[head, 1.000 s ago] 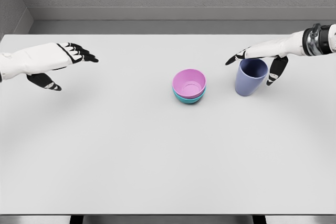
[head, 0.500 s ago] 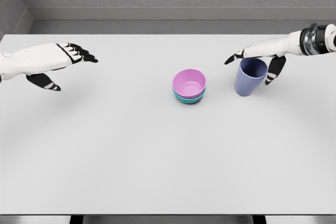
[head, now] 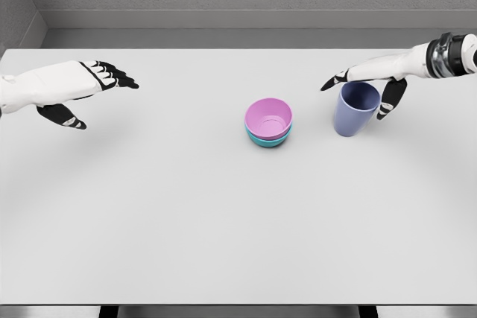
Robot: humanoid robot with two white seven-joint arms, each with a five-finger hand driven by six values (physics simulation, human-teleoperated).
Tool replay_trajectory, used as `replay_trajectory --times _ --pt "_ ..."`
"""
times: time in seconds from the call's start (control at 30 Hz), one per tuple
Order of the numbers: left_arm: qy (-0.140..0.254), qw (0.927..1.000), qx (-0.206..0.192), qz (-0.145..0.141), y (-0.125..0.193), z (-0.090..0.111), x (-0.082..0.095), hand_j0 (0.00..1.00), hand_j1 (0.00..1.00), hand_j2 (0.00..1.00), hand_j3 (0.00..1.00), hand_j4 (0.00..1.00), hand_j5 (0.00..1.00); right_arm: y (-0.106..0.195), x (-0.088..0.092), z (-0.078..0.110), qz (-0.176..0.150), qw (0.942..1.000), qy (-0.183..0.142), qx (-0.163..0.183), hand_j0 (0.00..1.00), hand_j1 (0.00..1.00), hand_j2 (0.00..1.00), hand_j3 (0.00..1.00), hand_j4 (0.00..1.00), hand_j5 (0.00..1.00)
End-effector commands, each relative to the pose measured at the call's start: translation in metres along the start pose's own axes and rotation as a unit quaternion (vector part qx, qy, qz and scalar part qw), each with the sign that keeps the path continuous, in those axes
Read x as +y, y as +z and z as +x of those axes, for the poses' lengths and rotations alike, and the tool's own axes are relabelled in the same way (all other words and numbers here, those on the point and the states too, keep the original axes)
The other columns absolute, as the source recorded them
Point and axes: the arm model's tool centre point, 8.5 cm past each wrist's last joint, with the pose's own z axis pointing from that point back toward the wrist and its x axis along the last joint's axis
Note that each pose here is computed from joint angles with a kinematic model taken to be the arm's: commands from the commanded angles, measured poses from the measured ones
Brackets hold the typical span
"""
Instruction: Stacking bowl and cup with both arms
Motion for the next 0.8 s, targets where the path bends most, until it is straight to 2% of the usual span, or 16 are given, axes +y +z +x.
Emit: replay_trajectory --times 0.0,0.63,0.77 --pt "0.003 1.0 0.0 0.002 0.0005 -0.0002 0.0005 1.0 1.0 1.0 1.0 1.0 1.0 0.0007 -0.0005 -0.0011 -0.002 1.0 -0.003 0.001 0.96 0.96 0.96 0.96 0.96 0.96" --pt "0.002 1.0 0.003 0.001 0.0009 -0.0017 0.0009 1.0 1.0 1.0 1.0 1.0 1.0 -0.0011 0.0019 -0.0009 0.003 1.0 -0.003 0.001 0.75 0.75 0.75 0.75 0.75 0.75" --pt "0.003 1.0 0.003 0.001 0.001 -0.0021 0.0007 1.0 1.0 1.0 1.0 1.0 1.0 -0.0012 0.0039 -0.0016 0.006 1.0 -0.002 0.002 0.74 0.74 0.74 0.74 0.74 0.74"
